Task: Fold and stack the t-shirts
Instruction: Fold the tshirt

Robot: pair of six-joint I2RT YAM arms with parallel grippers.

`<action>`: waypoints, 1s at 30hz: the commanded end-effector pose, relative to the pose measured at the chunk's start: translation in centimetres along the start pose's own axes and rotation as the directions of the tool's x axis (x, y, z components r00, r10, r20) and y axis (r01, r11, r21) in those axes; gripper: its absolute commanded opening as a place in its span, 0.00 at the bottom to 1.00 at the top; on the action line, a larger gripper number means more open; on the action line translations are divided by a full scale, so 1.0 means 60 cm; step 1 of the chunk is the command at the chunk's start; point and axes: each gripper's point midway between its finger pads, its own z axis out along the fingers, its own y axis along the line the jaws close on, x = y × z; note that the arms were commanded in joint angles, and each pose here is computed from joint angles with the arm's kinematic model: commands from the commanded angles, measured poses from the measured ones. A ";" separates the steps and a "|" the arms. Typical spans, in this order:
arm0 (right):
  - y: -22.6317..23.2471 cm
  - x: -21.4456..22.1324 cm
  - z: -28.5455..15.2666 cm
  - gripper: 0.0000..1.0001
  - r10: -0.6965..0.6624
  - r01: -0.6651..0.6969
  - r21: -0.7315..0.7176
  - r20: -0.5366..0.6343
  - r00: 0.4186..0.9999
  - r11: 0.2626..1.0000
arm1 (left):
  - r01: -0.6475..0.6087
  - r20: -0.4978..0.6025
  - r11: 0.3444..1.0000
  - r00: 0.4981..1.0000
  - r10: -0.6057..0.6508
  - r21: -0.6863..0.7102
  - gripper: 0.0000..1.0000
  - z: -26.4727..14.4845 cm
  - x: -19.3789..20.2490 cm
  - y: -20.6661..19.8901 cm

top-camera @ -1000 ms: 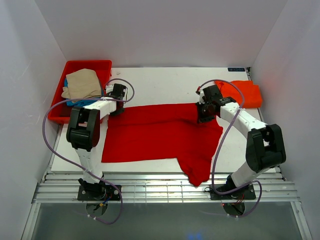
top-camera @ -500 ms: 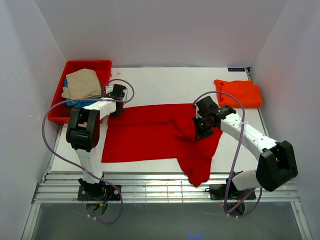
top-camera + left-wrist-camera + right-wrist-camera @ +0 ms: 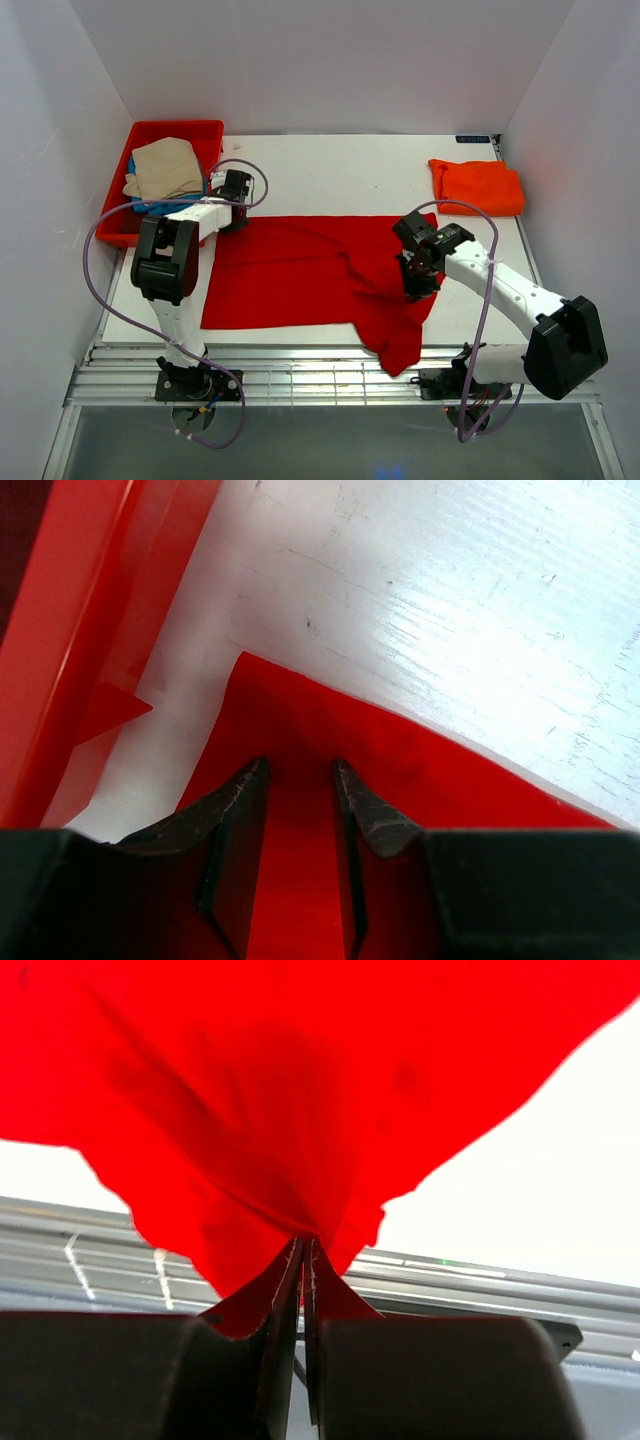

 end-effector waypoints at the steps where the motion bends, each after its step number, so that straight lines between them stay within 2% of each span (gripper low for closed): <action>1: -0.031 0.007 -0.003 0.19 0.042 -0.043 0.115 0.006 0.999 0.992 | -0.015 -0.030 1.000 0.999 0.016 0.028 0.42 -0.025 0.014 0.008; 2: -0.031 0.002 -0.002 0.25 0.043 -0.044 0.121 0.011 0.999 0.992 | -0.014 -0.032 0.999 0.999 0.015 0.029 0.42 -0.025 0.014 0.009; 5: -0.006 -0.034 -0.013 0.31 0.013 -0.021 0.087 0.091 0.996 0.996 | -0.011 -0.030 0.999 0.999 0.012 0.032 0.42 -0.031 0.016 0.012; 12: 0.065 -0.104 -0.019 0.32 -0.055 0.068 -0.061 0.193 0.980 0.996 | -0.017 -0.030 0.999 0.999 0.018 0.039 0.42 -0.038 0.017 0.014; 16: 0.119 -0.114 0.004 0.25 -0.088 0.125 -0.208 0.180 0.980 0.970 | -0.030 -0.032 0.999 0.999 0.031 0.032 0.42 -0.038 0.017 0.017; 21: 0.145 -0.111 0.044 0.22 -0.137 0.171 -0.246 0.149 0.979 0.954 | -0.032 -0.032 0.999 0.999 0.033 0.024 0.42 -0.041 0.019 0.022; 24: 0.165 -0.107 0.058 0.25 -0.180 0.211 -0.275 0.134 0.974 0.938 | -0.029 -0.024 0.999 0.999 0.030 0.023 0.45 -0.042 0.013 0.021; 26: 0.172 -0.103 0.071 0.29 -0.197 0.221 -0.277 0.112 0.974 0.935 | -0.025 -0.011 1.000 1.000 0.025 0.013 0.51 -0.044 0.006 0.023; 30: 0.180 -0.094 0.089 0.32 -0.230 0.247 -0.270 0.095 0.969 0.931 | -0.012 0.039 1.000 0.999 0.012 0.008 0.56 -0.055 -0.029 0.020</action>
